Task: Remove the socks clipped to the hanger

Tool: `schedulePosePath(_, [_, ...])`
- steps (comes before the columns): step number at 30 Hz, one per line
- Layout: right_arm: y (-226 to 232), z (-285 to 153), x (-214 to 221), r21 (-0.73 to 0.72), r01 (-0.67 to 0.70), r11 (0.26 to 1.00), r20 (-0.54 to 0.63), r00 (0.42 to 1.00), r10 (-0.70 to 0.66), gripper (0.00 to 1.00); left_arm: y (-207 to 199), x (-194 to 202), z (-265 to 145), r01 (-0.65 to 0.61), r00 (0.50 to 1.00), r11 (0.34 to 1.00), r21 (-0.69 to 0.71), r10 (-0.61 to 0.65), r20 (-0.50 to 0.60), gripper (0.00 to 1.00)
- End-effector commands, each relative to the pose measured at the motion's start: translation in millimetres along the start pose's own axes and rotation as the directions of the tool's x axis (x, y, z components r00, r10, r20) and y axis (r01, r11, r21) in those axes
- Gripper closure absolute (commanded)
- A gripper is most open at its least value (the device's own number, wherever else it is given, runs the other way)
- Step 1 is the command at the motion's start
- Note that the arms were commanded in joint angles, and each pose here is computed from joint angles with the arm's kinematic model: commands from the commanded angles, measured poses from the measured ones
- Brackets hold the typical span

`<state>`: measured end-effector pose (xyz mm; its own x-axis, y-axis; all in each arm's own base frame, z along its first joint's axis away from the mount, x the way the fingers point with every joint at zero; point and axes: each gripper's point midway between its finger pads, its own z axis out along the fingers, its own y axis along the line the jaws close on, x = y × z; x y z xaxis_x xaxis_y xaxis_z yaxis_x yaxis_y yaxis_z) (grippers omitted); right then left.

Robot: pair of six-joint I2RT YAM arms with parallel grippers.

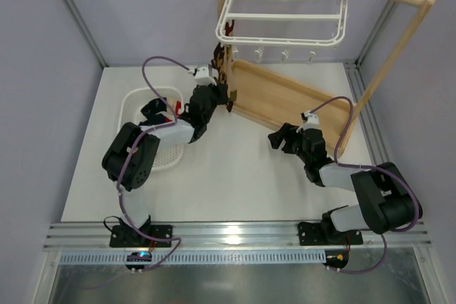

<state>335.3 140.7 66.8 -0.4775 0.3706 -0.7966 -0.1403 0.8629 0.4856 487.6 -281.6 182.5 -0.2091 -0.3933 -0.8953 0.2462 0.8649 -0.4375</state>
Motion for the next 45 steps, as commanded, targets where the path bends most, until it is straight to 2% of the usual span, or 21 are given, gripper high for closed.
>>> schedulePosePath(1, [12.5, 6.3, -29.9, -0.039, 0.029, 0.999, 0.091, 0.996, -0.026, 0.23, -11.1, -25.3, 2.4, -0.010, 0.995, 1.000, 0.020, 0.008, 0.100, 1.00])
schedulePosePath(6, [9.4, 6.0, -27.3, -0.028, 0.035, 0.999, 0.080, 0.996, -0.033, 0.23, -18.9, -25.6, -10.9, -0.073, 0.992, 0.997, 0.005, 0.072, 0.101, 1.00])
schedulePosePath(14, [14.4, -0.2, -26.7, -0.048, 0.030, 0.998, 0.068, 0.997, -0.027, 0.23, -20.4, -25.1, -30.8, -0.076, 0.994, 0.997, 0.010, 0.074, 0.082, 0.99])
schedulePosePath(22, [16.8, -8.6, -30.0, -0.049, 0.043, 0.998, 0.070, 0.997, -0.039, 0.23, -21.9, -32.1, -48.6, -0.072, 0.994, 0.997, 0.016, 0.070, 0.083, 0.86])
schedulePosePath(24, [16.8, -9.7, -29.3, -0.049, 0.042, 0.998, 0.065, 0.997, -0.039, 0.23, -22.8, -32.9, -50.2, -0.070, 0.994, 0.997, 0.019, 0.068, 0.085, 0.85])
schedulePosePath(30, [17.4, -13.8, -32.0, -0.046, 0.050, 0.998, 0.071, 0.996, -0.047, 0.23, -26.9, -34.6, -53.0, -0.070, 0.994, 0.997, 0.026, 0.067, 0.088, 0.89])
schedulePosePath(31, [17.5, -14.2, -32.7, -0.045, 0.050, 0.998, 0.073, 0.996, -0.047, 0.23, -27.6, -35.0, -53.1, -0.072, 0.994, 0.997, 0.027, 0.070, 0.089, 0.97])
schedulePosePath(32, [17.0, -15.0, -32.4, -0.043, 0.053, 0.998, 0.073, 0.996, -0.050, 0.23, -27.4, -33.8, -53.5, -0.074, 0.994, 0.997, 0.026, 0.072, 0.088, 1.00])
schedulePosePath(37, [18.3, -16.7, -34.1, -0.046, 0.057, 0.997, 0.076, 0.996, -0.053, 0.23, -30.4, -30.4, -54.6, -0.085, 0.993, 0.996, 0.036, 0.082, 0.082, 1.00])
schedulePosePath(45, [24.0, -26.4, -38.2, -0.066, 0.078, 0.995, 0.083, 0.994, -0.072, 0.23, -43.3, -21.5, -81.1, -0.184, 0.980, 0.983, 0.022, 0.182, 0.075, 1.00])
